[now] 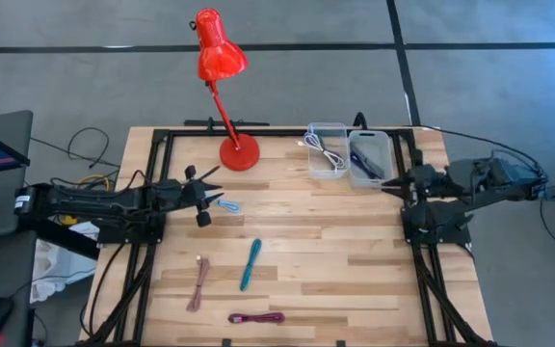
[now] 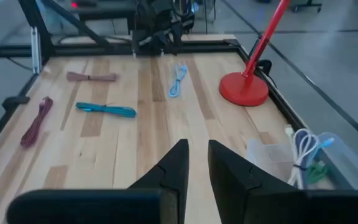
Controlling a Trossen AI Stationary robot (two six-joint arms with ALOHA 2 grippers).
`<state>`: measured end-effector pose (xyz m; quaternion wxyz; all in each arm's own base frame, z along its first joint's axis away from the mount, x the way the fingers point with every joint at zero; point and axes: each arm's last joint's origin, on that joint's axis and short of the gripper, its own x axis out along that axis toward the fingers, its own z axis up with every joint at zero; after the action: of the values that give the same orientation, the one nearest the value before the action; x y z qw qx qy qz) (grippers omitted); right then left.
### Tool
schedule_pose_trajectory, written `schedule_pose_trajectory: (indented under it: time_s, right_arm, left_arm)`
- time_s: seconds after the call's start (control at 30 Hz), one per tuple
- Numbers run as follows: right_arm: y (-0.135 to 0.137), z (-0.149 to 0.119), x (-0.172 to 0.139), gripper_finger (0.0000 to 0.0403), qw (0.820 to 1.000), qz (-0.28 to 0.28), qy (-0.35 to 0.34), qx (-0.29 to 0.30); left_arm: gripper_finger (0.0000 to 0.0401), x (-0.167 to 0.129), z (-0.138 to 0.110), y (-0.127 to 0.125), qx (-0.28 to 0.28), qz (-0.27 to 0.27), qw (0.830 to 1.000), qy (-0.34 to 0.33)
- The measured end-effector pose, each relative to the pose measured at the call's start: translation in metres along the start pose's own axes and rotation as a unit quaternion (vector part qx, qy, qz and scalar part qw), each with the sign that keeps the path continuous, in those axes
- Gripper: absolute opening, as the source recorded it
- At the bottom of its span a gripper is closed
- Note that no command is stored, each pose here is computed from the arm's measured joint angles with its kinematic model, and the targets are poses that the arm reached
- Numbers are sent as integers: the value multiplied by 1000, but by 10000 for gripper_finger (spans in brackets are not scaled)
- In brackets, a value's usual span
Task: Pick & Place USB Port
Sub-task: Put the light blue charger cable into the transparent bin
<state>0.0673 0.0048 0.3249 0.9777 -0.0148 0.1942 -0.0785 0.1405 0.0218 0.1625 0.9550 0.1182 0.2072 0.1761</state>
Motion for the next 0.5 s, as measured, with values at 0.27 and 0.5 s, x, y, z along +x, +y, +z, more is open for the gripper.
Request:
schedule_pose_trajectory:
  time_s: [0.27,0.5]
  right_arm:
    - [0,-48,8,54,990,30,-138,21]
    - [3,-82,24,54,988,27,-151,32]
  left_arm:
    - [92,0,2,0,-2,3,1000,-8]
    - [92,0,2,0,-4,2,1000,-11]
